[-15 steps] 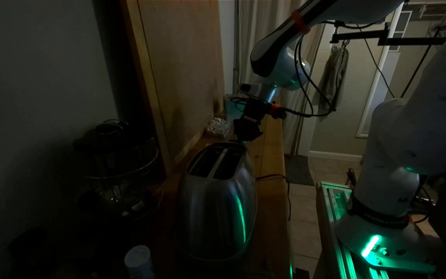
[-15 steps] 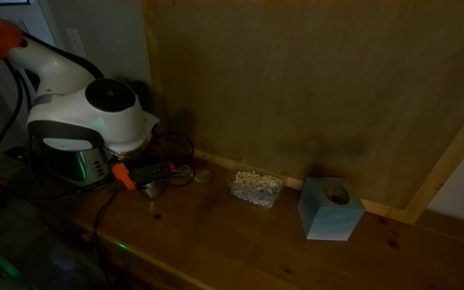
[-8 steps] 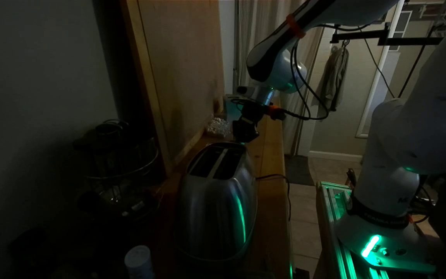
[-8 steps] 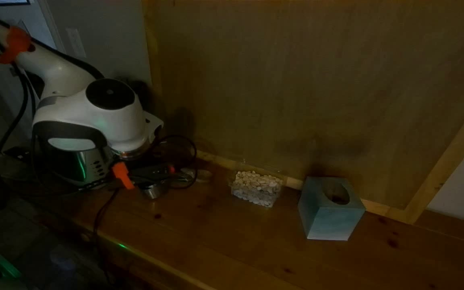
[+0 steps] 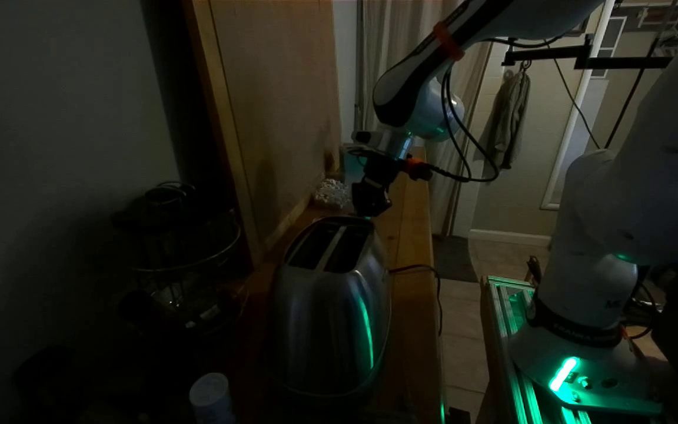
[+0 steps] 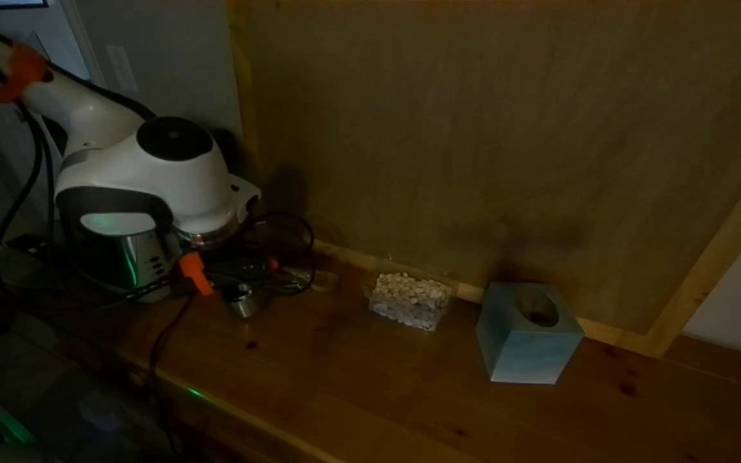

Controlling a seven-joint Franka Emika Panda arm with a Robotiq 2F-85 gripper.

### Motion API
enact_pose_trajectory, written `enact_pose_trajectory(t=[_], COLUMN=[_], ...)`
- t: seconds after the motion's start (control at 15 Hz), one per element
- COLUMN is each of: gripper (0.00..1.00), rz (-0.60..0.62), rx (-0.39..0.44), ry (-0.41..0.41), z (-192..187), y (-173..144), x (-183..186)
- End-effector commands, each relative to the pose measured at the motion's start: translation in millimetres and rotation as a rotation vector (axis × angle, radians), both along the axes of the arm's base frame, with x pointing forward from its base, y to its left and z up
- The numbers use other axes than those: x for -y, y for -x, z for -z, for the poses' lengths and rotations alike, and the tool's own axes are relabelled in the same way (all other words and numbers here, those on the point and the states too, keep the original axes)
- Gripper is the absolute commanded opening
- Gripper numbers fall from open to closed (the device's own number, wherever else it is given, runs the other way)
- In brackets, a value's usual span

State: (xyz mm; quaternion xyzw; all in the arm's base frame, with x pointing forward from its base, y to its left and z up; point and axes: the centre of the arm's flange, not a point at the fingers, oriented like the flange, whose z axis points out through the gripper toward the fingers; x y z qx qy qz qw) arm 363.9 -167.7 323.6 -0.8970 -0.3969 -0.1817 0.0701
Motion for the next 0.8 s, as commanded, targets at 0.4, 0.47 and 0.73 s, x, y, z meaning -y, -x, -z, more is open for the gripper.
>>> enact_pose_trajectory(t=[0.4, 0.47, 0.73], gripper=[0.01, 0.01, 0.01], rz=[-0.127, -0.140, -0.189], rx=[-0.041, -0.037, -0.031], ry=[-0.037, -0.050, -0.046], z=[-3.9, -5.0, -2.9], y=[-7.1, -6.5, -3.4], x=[19.4, 24.0, 34.4])
